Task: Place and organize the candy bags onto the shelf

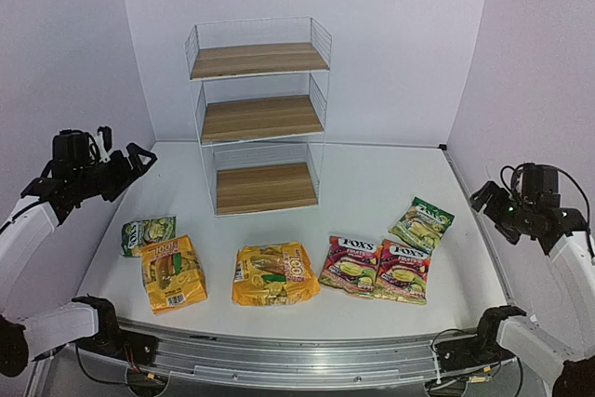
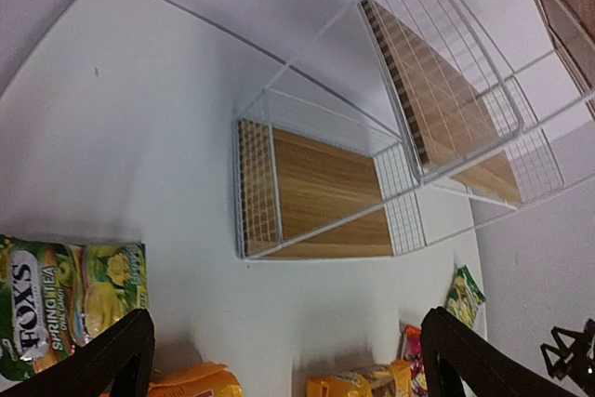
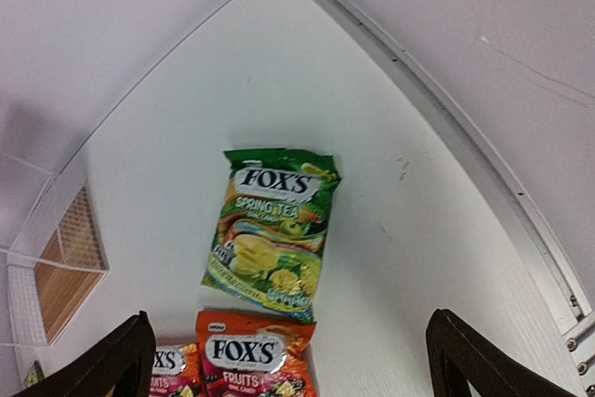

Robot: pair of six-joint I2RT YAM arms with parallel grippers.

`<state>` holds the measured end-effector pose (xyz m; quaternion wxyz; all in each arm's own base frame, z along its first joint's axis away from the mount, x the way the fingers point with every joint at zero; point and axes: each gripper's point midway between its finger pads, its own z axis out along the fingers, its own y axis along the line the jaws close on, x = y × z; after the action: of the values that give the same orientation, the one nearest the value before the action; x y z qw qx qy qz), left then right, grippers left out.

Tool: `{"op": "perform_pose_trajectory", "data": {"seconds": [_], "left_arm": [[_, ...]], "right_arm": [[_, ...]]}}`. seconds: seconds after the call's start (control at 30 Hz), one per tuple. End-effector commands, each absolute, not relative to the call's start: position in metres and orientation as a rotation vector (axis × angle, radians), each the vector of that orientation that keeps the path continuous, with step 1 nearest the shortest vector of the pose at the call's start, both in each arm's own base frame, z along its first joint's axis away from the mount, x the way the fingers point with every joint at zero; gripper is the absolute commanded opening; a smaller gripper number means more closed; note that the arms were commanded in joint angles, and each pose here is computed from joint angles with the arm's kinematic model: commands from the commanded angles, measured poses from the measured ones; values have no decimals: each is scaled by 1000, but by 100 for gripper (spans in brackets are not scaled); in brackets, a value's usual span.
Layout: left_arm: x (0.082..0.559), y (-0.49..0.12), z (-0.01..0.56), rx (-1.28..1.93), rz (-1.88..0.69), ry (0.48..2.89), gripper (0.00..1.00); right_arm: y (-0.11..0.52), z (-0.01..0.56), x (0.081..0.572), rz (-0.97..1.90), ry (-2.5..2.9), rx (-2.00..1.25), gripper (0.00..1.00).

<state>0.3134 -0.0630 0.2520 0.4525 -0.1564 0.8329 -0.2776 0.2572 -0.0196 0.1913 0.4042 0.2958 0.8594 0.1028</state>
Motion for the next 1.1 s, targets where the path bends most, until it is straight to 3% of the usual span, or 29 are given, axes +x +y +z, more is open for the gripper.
{"op": "perform_pose_trajectory", "data": {"seconds": [0.0,0.13,0.3,0.53,0.8,1.07], "left_arm": [[299,-120,277,-32,-1022,1965,100],[290,-160,270,168,-1091,1973,99],[244,-257,253,672,-1138,1925,99],[222,-311,213,1211,-1177,1849,100],[261,-333,157,1425,-1073,1975,100],[253,-349,107,1538,-1245,2071,96]], "right_arm": [[29,187,248,559,2254,591,98],[50,175,239,713,2307,555,98],[71,160,232,877,2392,558,98],[82,157,225,958,2435,522,98],[91,166,218,1011,2426,425,98],[92,164,219,1019,2451,420,98]]}}
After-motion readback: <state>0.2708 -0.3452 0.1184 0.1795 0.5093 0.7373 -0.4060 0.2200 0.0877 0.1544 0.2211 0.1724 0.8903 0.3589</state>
